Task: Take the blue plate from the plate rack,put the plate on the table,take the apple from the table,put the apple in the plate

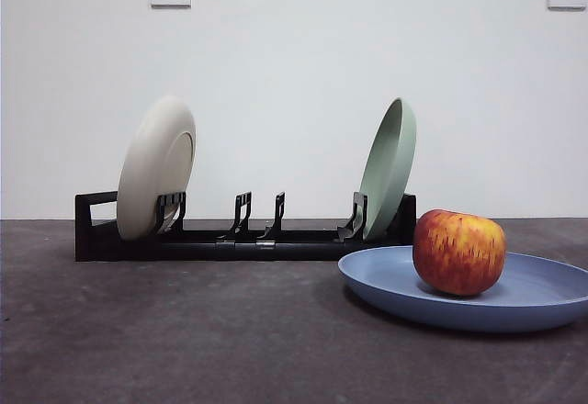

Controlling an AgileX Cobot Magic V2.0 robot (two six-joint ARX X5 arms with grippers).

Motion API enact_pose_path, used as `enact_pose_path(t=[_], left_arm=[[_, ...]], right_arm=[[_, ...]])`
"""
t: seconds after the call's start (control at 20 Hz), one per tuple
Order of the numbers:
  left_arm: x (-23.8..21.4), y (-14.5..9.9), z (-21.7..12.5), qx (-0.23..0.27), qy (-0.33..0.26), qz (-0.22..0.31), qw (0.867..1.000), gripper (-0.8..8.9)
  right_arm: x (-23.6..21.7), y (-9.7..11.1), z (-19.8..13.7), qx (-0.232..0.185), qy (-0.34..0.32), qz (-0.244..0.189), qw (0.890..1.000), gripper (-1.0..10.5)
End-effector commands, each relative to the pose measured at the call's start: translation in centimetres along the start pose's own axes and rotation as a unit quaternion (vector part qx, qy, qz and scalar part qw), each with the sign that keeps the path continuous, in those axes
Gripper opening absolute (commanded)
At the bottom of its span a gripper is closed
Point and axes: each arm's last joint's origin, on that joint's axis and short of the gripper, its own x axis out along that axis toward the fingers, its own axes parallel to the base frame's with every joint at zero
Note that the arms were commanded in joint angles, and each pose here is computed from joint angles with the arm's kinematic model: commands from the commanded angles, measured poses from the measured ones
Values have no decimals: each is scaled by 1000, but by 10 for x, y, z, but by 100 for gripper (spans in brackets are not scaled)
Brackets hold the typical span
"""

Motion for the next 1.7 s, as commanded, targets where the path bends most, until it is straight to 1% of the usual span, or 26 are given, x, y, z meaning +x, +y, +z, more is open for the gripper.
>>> enact_pose_path(t=[0.05, 0.25, 0.6, 0.8, 0.9, 0.95, 1.0, 1.05, 1.15, 1.2, 1.25, 1.3, 1.35, 1.5, 1.7], left_arm=[[2, 0, 0, 2, 2, 2, 1000, -4], [7, -3, 2, 4, 9, 4, 1000, -4], [24, -9, 8, 9, 33, 18, 999, -4], [37, 0, 14, -12, 47, 67, 997, -4], [41, 13, 18, 2, 51, 120, 991, -4], [42, 21, 20, 5, 47, 153, 987, -4], [44, 29, 24, 18, 27, 177, 984, -4], [44, 36, 26, 41, -1, 178, 983, -4], [44, 46, 24, 103, -81, 133, 982, -4], [45, 51, 18, 130, -123, 113, 977, -4], [47, 56, 8, 148, -157, 107, 971, -4], [51, 62, -4, 155, -181, 118, 964, -4], [56, 68, -20, 156, -194, 140, 958, -4], [83, 85, -77, 137, -201, 189, 951, -4], [118, 101, -148, 99, -217, 217, 947, -4]], right_arm=[[-12, -1, 3, 2, -2, 1, 1000, 1], [-30, -4, 5, 1, 3, -1, 1000, 1], [-32, -4, 7, 2, -1, 0, 1000, 1], [-28, -2, 9, 0, 7, -2, 1000, 1], [-27, -2, 10, 0, 8, -2, 1000, 1], [-25, -1, 11, -1, 12, -4, 1000, 1], [-24, -1, 11, -1, 13, -4, 1000, 1], [-22, 0, 12, -2, 17, -5, 1000, 1], [-19, 1, 13, -2, 22, -7, 1000, 1], [-18, 1, 14, -3, 24, -8, 1000, 1], [-16, 2, 15, -4, 27, -9, 1000, 1], [-14, 3, 15, -4, 31, -10, 999, 1], [-12, 3, 16, -5, 35, -11, 999, 1], [-5, 5, 19, -7, 46, -15, 999, 1], [3, 8, 22, -10, 60, -19, 998, 1]])
